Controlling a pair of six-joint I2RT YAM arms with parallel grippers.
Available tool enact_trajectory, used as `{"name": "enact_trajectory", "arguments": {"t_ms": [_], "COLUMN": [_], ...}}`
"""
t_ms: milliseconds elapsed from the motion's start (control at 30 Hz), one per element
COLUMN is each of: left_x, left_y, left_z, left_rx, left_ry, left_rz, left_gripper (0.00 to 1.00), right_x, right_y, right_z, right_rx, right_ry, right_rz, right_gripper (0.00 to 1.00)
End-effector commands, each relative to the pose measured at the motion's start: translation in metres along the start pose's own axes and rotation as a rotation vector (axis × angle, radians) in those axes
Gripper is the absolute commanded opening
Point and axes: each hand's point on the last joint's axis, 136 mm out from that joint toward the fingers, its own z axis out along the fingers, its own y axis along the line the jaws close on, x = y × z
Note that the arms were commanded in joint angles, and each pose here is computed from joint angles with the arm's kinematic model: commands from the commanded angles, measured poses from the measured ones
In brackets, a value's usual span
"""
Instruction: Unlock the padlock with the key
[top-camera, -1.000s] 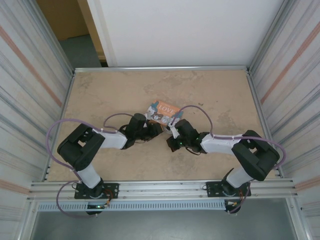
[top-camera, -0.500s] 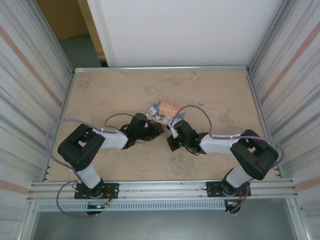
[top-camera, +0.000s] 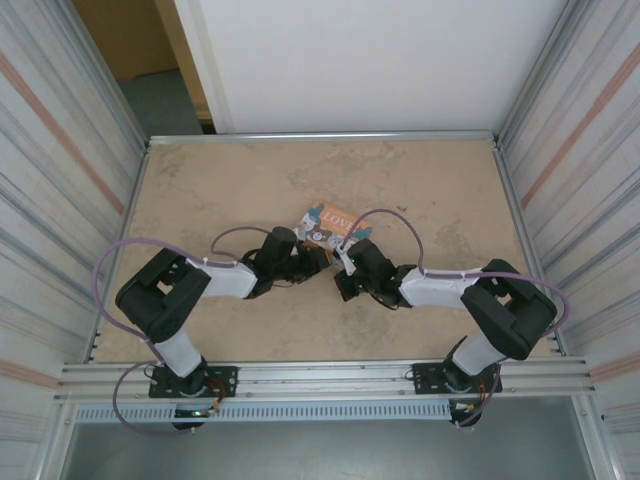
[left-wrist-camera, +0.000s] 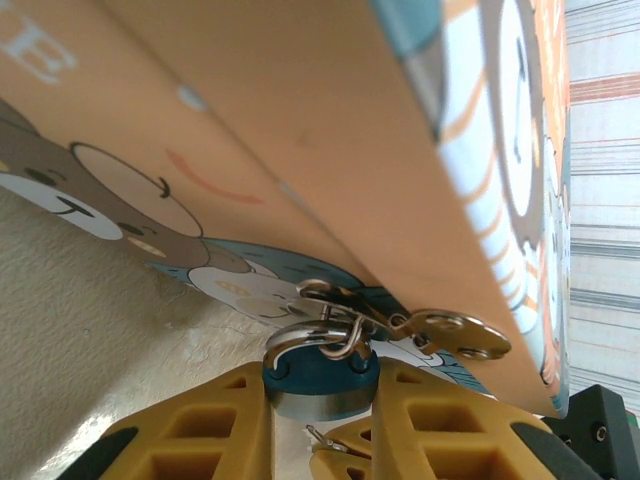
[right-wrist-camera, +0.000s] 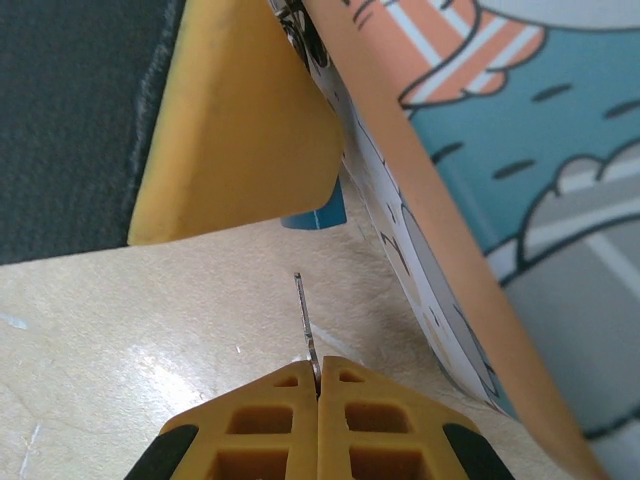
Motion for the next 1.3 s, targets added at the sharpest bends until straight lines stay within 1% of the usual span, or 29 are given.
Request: {"name": "enact_trajectory", "arguments": {"t_ms": [0,533,1067,1267], "left_x": [-0.005,-0.003,-0.003,-0.003], "left_y": [-0.026,-0.027,-0.028,-0.029], "left_z": [-0.002,-0.003,-0.005,-0.005], "left_rx": [0.067,0.069,0.071,0.072], "left_ry": [-0.008,-0.007,-0.01,-0.009], "left_rz": [0.021,0.019,0.018,0.019], "left_gripper": [0.25,0.25,0.25,0.25], "right_x": [-0.024,-0.031,-0.03,-0.035], "right_y": [0.006,0.003,-0.007,-0.004], "right_z": [-0.007,-0.009,-0.01,-0.012], "right_rx": [0.005,0.029,0.097,0.087], "right_ry": [-0.064,-0.081,-0.072,-0.092], "right_rz": [-0.037,-0.042,-0.086,-0.098], "right_gripper": [0.0,0.0,0.0,0.0]}}
